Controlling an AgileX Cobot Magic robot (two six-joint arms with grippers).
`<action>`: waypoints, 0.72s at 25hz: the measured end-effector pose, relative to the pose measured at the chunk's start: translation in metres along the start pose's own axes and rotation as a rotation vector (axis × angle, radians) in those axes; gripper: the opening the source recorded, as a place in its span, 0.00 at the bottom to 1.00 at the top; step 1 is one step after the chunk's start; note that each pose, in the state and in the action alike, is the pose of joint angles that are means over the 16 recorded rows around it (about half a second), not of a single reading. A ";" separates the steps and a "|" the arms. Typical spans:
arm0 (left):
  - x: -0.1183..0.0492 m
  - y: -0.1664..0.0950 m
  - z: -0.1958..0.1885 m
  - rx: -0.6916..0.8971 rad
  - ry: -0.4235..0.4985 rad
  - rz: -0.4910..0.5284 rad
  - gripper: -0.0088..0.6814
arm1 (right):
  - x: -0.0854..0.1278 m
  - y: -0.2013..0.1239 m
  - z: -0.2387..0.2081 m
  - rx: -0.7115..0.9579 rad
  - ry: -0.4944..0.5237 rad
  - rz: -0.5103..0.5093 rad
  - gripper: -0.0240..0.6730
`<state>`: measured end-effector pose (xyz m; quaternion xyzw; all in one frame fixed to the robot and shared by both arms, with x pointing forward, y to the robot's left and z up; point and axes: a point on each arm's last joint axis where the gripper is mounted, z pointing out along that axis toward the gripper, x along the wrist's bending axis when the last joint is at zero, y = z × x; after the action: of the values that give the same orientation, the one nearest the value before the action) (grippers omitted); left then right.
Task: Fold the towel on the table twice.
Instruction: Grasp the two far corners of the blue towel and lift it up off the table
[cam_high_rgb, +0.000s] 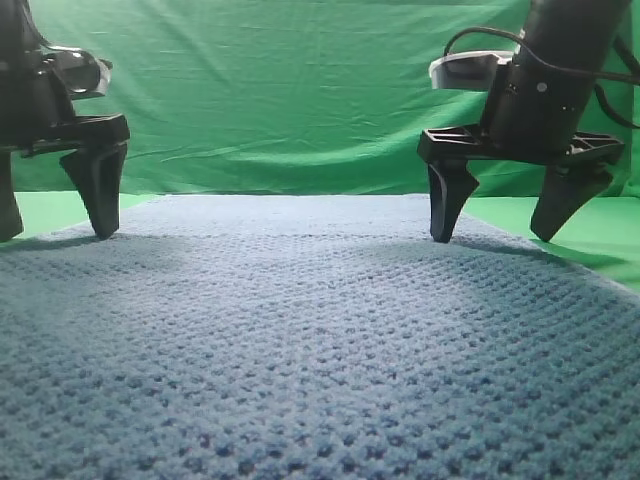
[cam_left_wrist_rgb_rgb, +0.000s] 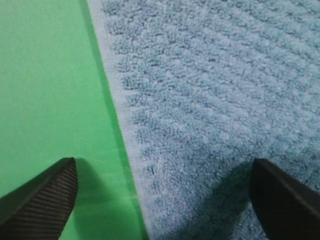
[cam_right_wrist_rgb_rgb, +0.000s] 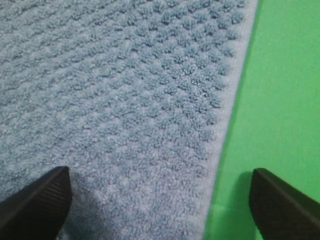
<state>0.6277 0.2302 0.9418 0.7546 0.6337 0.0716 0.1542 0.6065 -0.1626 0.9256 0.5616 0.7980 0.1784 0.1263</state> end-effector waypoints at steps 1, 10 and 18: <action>0.000 0.000 0.001 0.006 0.003 0.002 0.94 | 0.000 0.000 0.001 0.000 0.000 -0.002 0.95; -0.006 0.001 0.010 0.060 0.022 0.040 0.84 | 0.002 0.001 0.005 0.001 0.002 -0.023 0.83; -0.012 0.001 0.017 0.093 -0.010 0.018 0.40 | 0.007 0.002 0.008 0.010 0.012 -0.027 0.45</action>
<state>0.6318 0.2157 0.9270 0.7670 0.6288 0.0399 0.1216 0.6087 -0.1544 0.9191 0.5504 0.8071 0.1760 0.1212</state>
